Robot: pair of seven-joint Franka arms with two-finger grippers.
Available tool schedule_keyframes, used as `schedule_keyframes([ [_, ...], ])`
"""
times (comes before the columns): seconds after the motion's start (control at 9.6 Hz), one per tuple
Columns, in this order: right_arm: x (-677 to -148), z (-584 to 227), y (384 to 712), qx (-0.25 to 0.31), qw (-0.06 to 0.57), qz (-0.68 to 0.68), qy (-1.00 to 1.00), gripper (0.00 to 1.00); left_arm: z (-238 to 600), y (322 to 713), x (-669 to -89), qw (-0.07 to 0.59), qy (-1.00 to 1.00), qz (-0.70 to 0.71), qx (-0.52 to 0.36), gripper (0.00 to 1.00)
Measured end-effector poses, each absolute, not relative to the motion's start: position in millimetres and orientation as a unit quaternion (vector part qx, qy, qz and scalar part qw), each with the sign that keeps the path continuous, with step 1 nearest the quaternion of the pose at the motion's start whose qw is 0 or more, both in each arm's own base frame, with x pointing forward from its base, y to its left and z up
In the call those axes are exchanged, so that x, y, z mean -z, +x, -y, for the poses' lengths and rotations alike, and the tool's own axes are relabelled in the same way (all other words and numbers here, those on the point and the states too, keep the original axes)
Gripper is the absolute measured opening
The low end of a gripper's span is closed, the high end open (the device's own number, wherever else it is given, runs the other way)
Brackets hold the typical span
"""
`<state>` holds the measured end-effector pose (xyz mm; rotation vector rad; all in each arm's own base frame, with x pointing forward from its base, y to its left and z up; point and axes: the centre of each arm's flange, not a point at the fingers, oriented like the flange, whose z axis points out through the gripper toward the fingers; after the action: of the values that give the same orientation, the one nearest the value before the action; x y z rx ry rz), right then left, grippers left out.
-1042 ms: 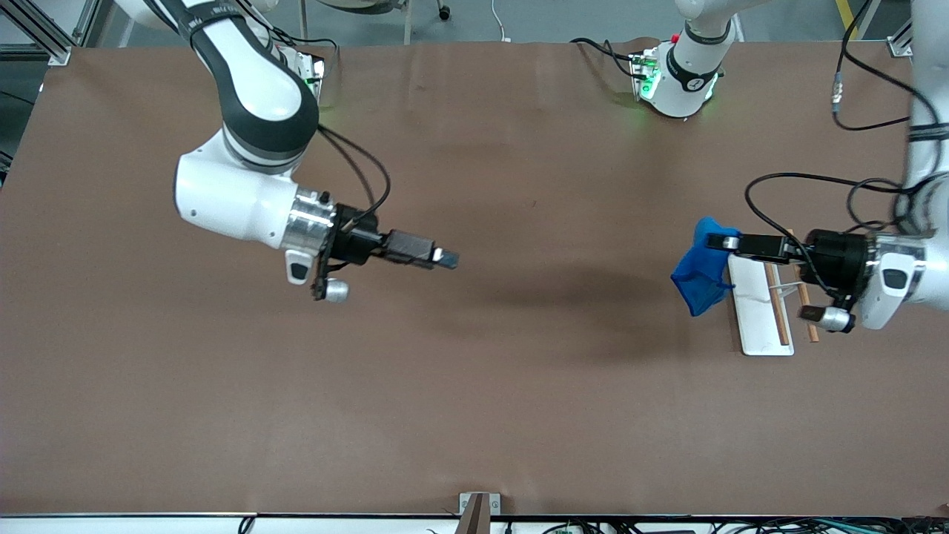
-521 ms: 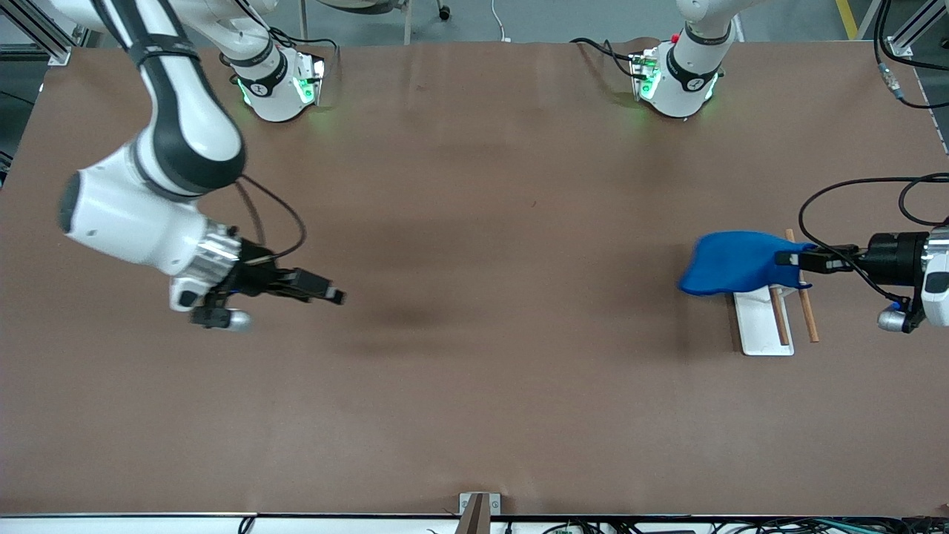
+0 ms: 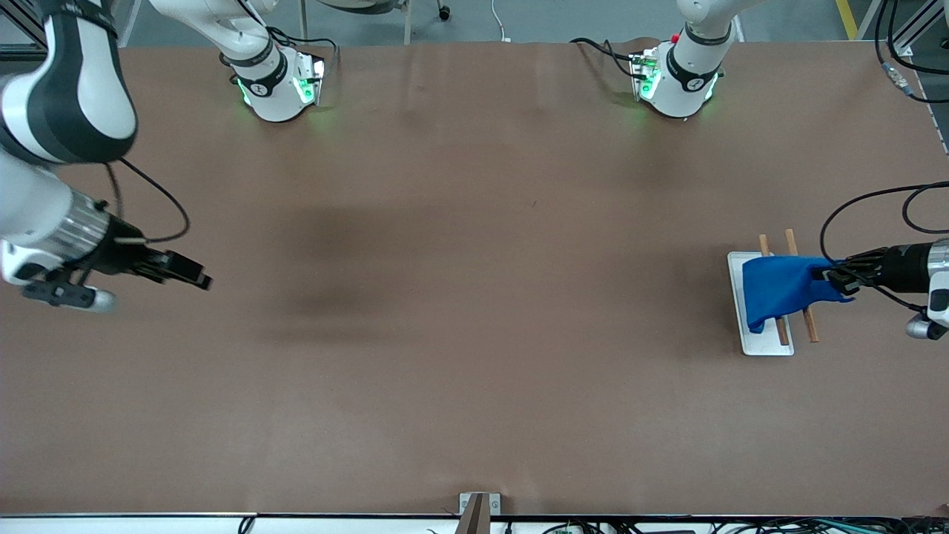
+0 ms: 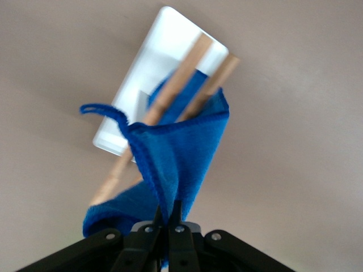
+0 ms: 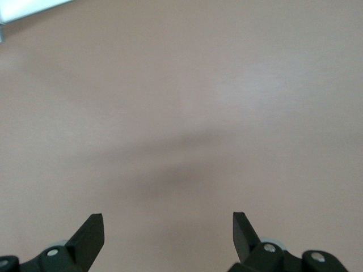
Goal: Right arm passes towel to left arm to hang
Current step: 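Carry the towel over the dowel rack while the right gripper withdraws, then drape the towel over the wooden dowels and open the left gripper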
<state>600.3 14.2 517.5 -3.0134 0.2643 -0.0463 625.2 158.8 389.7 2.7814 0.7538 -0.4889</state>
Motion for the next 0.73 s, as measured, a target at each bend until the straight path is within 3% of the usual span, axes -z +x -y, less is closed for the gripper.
schedule_keyframes([
  [0.42, -619, 28, 565, 0.014, 0.027, -0.107, -0.994, 1.0, -203, 614, -400, 0.079, 0.961, -0.22, 0.147, 0.03],
  [0.73, -657, 41, 540, 0.031, -0.003, -0.102, -0.994, 1.0, -228, 614, -388, 0.078, 0.968, -0.2, 0.126, 0.03],
])
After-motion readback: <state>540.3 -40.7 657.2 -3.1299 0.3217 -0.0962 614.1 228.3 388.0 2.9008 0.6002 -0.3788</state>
